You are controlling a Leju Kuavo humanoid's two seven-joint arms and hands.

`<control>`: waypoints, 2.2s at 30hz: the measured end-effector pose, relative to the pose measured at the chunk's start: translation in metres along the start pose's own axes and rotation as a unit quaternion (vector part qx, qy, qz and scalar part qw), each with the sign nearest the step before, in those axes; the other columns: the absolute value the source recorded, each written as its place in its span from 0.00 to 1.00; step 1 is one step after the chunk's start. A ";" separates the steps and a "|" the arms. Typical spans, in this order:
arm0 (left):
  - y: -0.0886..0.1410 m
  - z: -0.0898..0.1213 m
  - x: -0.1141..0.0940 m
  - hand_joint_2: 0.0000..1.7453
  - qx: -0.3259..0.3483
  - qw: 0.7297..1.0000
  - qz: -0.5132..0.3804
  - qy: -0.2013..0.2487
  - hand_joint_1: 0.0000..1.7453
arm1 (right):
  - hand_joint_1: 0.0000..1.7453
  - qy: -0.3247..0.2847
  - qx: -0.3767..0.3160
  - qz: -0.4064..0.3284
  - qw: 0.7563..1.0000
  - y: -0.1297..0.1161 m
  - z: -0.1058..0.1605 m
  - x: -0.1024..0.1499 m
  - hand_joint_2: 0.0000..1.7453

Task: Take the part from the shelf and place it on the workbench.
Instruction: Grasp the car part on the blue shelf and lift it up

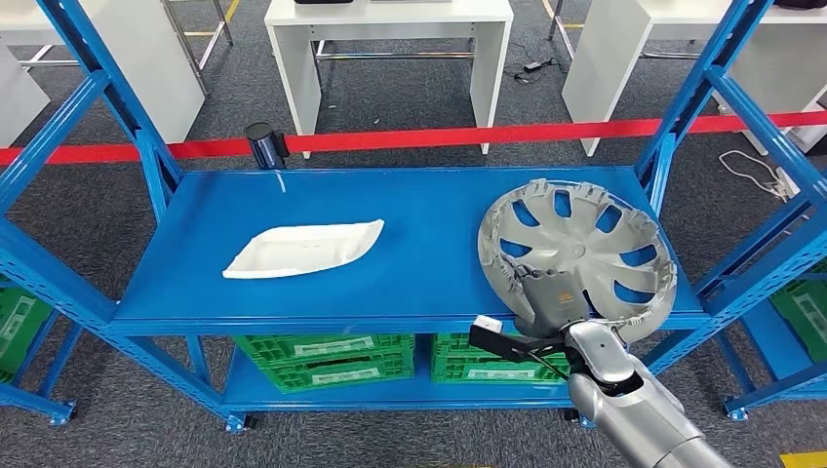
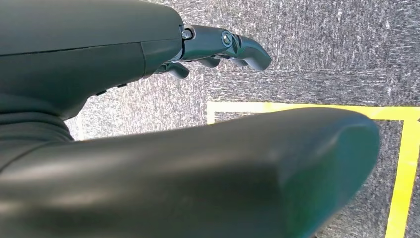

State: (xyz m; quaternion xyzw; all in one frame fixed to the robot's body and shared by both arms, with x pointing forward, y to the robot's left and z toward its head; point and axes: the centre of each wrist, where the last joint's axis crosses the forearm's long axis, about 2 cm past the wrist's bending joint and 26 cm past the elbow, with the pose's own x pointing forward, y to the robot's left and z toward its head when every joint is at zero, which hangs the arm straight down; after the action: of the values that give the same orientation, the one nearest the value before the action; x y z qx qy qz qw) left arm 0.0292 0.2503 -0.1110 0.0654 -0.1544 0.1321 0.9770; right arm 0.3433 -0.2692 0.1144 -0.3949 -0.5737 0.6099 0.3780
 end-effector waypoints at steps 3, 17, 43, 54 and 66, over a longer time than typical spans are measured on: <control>0.000 0.000 -0.001 0.00 0.001 1.000 0.000 -0.002 0.00 | 1.00 0.013 -0.079 0.018 0.997 -0.018 -0.002 -0.003 1.00; 0.000 0.001 -0.003 0.00 0.003 1.000 0.005 -0.007 0.00 | 1.00 0.023 -0.181 0.023 0.983 -0.036 0.015 0.008 1.00; 0.000 0.001 -0.003 0.00 0.001 1.000 0.006 -0.007 0.00 | 0.00 0.053 0.001 0.014 0.998 0.002 0.005 -0.019 1.00; 0.001 0.001 -0.003 0.00 0.002 1.000 0.010 -0.006 0.00 | 0.00 0.076 0.057 0.000 0.995 -0.009 -0.004 -0.035 1.00; 0.001 0.001 -0.005 0.00 0.001 1.000 0.010 -0.002 0.00 | 0.00 0.087 0.159 -0.078 0.980 -0.028 0.013 -0.090 1.00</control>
State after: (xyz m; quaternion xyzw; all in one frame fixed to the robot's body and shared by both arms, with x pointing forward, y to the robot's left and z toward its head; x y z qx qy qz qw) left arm 0.0238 0.2500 -0.1115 0.0649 -0.1565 0.1424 0.9752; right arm 0.3684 -0.3554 0.1474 -0.3353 -0.4631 0.6252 0.5312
